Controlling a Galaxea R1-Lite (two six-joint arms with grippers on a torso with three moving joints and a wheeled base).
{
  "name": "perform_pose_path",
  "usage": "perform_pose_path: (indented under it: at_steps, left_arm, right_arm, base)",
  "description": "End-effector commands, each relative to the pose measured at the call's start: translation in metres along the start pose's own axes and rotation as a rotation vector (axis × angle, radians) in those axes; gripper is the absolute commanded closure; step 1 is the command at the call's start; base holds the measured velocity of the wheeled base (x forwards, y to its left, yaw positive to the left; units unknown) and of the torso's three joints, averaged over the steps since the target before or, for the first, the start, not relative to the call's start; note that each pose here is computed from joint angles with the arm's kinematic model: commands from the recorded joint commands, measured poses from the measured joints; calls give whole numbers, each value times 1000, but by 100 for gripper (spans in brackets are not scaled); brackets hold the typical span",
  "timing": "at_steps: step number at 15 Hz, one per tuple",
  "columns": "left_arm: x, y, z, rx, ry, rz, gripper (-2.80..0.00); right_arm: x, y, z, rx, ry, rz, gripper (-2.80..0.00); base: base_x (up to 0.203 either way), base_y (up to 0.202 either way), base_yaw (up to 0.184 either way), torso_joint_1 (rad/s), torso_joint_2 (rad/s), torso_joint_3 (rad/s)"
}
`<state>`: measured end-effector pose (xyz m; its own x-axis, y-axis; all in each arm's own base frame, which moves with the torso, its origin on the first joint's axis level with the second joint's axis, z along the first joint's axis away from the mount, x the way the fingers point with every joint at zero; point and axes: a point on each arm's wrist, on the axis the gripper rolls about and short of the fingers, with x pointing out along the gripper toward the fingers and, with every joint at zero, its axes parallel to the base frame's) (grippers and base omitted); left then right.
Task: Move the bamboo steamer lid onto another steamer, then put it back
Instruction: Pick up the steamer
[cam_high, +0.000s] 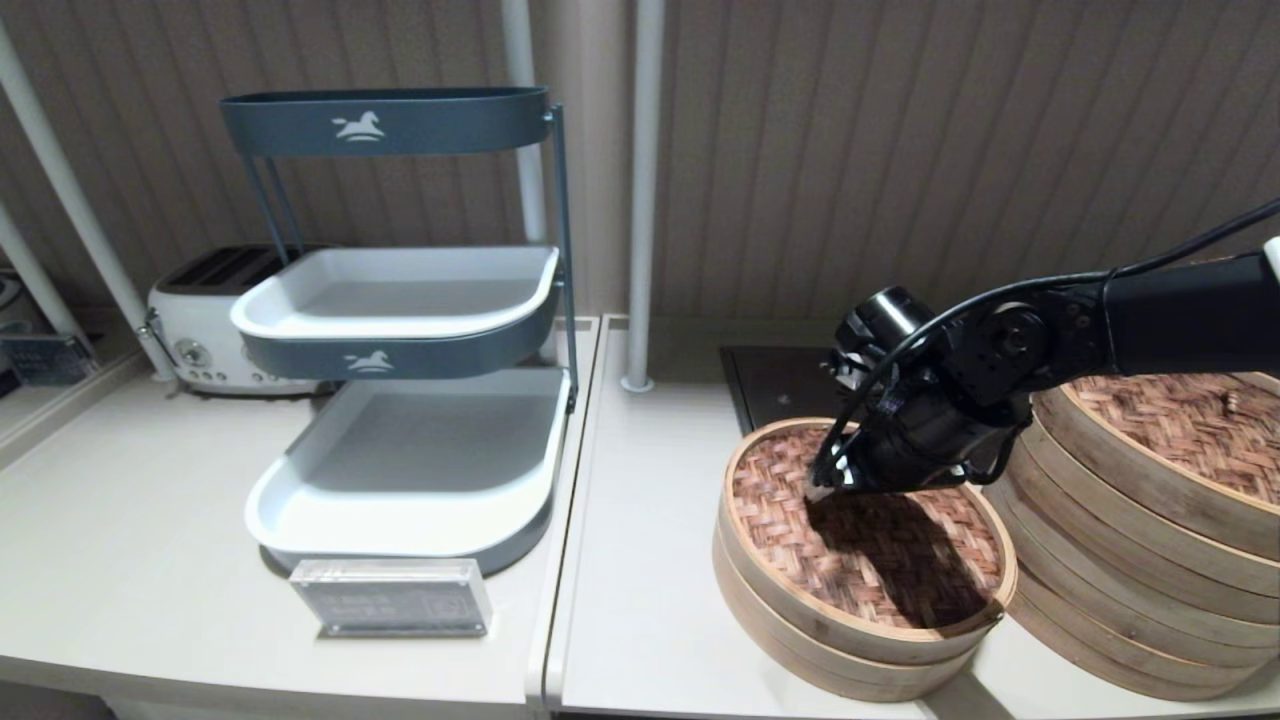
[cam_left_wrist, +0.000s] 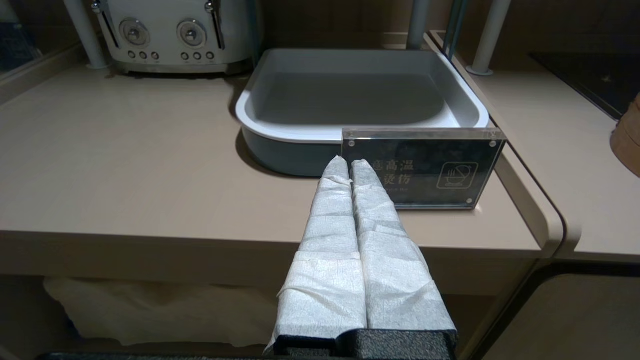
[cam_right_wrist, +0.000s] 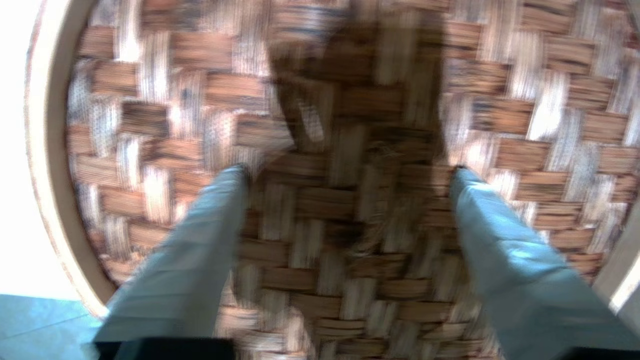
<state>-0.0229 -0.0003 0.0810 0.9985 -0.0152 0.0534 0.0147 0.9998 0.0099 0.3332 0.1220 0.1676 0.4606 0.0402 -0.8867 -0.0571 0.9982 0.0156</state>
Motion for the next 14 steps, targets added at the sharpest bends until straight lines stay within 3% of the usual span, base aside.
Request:
perform_pose_path:
  at_steps: [1,14]
  left_arm:
    - [2,0,-8,0,26,0,0]
    - [2,0,-8,0,27,0,0]
  right_arm:
    - [3,2,-1,-4,13,-4,0]
    - [2,2,3,4,-40,11,0]
  base:
    - [0,0,0,0,0,0]
    - [0,0,0,0,0,0]
